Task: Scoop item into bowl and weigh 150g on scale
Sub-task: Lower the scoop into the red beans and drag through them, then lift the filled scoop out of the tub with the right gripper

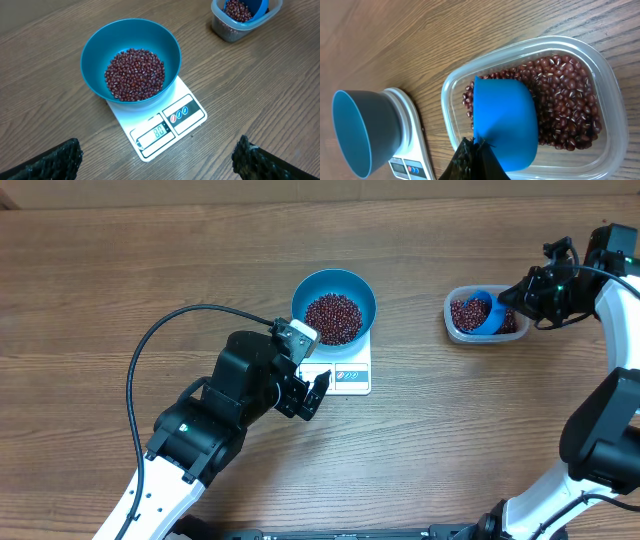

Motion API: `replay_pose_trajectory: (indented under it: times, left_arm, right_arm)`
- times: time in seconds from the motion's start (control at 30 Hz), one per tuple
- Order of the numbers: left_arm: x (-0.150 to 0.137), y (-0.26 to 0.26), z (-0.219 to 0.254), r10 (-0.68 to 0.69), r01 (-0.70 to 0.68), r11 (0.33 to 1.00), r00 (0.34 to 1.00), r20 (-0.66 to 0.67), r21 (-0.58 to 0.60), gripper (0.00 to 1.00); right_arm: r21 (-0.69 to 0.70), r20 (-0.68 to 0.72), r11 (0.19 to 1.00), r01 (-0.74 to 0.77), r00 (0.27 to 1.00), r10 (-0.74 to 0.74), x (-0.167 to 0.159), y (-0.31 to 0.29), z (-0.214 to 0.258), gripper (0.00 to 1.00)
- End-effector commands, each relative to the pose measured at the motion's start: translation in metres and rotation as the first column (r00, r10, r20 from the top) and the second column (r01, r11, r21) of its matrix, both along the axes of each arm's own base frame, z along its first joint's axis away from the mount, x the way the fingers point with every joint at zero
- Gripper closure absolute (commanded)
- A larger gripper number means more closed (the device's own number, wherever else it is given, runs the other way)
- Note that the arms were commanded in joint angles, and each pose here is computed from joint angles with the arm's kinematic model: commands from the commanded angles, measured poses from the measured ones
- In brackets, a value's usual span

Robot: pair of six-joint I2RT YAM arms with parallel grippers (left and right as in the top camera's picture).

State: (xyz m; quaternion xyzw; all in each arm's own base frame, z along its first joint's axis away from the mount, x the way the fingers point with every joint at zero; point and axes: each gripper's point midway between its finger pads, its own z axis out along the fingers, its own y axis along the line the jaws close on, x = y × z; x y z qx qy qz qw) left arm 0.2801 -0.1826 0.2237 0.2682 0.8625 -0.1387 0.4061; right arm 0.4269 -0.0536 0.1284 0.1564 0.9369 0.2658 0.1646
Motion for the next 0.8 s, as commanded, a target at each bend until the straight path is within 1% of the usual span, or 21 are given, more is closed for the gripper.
replay_pose_trajectory:
  times: [0.0,0.27,0.37,0.77]
  left_arm:
    - [0.0,0.0,-0.003,0.005,-0.005,1.0,1.0,-0.013,-0.003,0.0]
    - [0.0,0.0,-0.003,0.005,-0.005,1.0,1.0,-0.013,-0.003,0.0]
    - [0.0,0.0,-0.003,0.005,-0.005,1.0,1.0,-0.013,-0.003,0.0]
    - [0.0,0.0,-0.003,0.005,-0.005,1.0,1.0,-0.013,-0.003,0.0]
  right_arm:
    - [0.036,0.046,0.999,-0.015,0.999,0.013,0.001,0.0,0.012,0.96]
    - [0.052,0.054,0.998,0.018,0.998,-0.021,0.0,-0.015,0.014,0.96]
    - [0.107,0.099,0.994,-0.004,0.995,-0.007,0.0,-0.015,0.023,0.96]
    - [0.252,0.168,0.967,0.035,0.982,-0.08,-0.005,-0.038,0.043,0.96]
